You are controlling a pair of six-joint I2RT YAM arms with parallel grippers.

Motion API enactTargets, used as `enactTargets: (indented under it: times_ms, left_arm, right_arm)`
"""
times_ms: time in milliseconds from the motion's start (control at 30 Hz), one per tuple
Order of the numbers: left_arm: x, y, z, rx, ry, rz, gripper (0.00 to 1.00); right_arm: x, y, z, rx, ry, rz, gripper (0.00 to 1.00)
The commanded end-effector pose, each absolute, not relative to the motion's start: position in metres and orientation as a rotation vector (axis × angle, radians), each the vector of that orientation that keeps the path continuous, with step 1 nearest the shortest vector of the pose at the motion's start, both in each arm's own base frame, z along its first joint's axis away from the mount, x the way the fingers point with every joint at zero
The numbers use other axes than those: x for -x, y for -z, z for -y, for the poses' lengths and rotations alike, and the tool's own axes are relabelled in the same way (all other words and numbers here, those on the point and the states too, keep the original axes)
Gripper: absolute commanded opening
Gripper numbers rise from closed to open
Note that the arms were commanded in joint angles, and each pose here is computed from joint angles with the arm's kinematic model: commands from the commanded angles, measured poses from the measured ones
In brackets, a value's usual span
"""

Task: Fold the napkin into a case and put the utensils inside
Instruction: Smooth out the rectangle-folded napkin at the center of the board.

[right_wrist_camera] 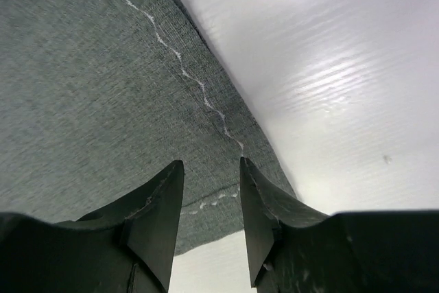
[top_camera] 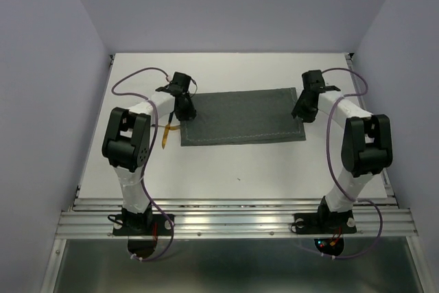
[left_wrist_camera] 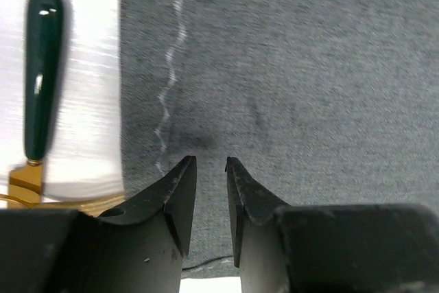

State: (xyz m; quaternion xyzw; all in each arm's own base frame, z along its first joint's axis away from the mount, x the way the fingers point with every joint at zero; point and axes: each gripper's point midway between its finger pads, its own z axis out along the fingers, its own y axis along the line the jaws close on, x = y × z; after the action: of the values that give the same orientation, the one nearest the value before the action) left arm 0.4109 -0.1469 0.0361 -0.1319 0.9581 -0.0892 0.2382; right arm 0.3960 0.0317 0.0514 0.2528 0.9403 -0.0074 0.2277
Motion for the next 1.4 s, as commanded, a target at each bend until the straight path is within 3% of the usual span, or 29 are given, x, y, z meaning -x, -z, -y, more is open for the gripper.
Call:
enactTargets:
  times_ms: [0,933,1067,1200,1367]
  left_arm:
    - [-0.408,-0.077,0.162,0.272,0.280,-2.562,0.36]
    - [-0.380,-0.049,0.174,0.236,0.330,-2.639,0.36]
    - [-0.379,-0.048,0.173,0.233,0.323,-2.642,0.36]
    - [-0.377,-0.048,0.172,0.232,0.321,-2.639,0.36]
    - [-0.376,-0.045,0.173,0.234,0.328,-2.645,0.36]
  right_arm:
    - [-0.396,-0.093,-0.015,-0.734,0.042,-2.414,0.44]
    - [-0.359,-0.016,-0.014,-0.758,0.086,-2.623,0.33]
    - [-0.356,-0.016,-0.012,-0.768,0.100,-2.619,0.15]
    - [-0.356,-0.027,-0.007,-0.766,0.115,-2.578,0.04]
    - [-0.358,-0.035,-0.007,-0.761,0.109,-2.558,0.01]
